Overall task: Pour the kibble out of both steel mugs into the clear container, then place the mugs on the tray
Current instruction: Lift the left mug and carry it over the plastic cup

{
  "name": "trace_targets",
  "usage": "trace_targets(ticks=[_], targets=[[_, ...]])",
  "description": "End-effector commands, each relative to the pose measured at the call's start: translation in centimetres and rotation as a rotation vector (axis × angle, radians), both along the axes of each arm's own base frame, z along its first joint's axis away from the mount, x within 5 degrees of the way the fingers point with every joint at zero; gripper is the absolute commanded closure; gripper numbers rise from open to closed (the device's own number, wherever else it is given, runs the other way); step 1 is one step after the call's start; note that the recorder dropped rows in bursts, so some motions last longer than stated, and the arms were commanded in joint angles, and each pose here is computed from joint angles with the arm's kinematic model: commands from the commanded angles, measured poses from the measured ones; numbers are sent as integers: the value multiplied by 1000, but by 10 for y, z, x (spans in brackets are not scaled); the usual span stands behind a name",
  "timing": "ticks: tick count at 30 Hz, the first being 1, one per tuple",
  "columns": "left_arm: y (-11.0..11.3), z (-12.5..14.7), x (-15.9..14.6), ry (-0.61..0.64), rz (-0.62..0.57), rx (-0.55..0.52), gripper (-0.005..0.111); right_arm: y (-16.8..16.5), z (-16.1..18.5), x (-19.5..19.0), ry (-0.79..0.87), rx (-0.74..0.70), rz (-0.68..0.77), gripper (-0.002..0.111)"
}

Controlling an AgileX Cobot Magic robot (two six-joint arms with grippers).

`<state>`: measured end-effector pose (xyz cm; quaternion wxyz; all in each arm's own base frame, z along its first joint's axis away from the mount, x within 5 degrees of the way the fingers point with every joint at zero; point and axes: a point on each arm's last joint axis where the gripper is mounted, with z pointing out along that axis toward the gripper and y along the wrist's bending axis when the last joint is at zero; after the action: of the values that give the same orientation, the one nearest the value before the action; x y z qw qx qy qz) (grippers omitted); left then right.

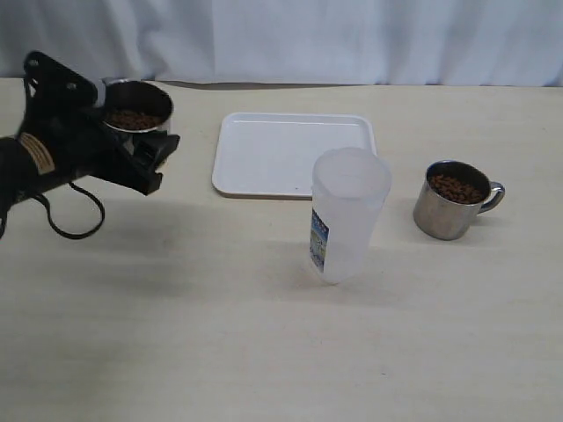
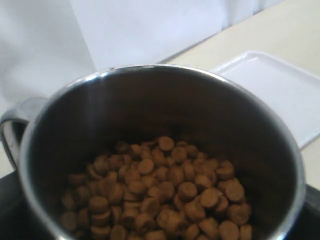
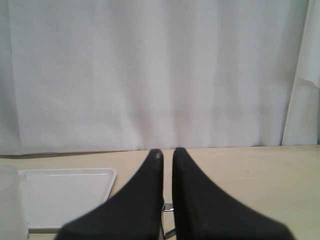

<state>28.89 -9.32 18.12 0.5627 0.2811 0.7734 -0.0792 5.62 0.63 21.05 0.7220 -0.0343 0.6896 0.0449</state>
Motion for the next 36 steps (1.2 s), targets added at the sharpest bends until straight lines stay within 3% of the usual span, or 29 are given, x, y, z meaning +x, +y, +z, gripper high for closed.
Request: trace_targets(ticks=[1,5,10,17,26,36], targets=[[5,52,-11,-81,22,-1,107,0,0,0,-9,-5,-5,103],[0,87,-14,-51,30,55,107,0,0,0,-9,-5,-5,103],[-36,118,-17,-93,-52,97,107,0,0,0,-9,-5,-5,103],[-79,135,-21,-89,-126,165,107,0,0,0,-9,-5,-5,103],[-131,113,-19,-48,-249,306,107,0,0,0,-9,-5,-5,103],[-142,98,-20,-70,-312,442,107,0,0,0,-9,-5,-5,103]])
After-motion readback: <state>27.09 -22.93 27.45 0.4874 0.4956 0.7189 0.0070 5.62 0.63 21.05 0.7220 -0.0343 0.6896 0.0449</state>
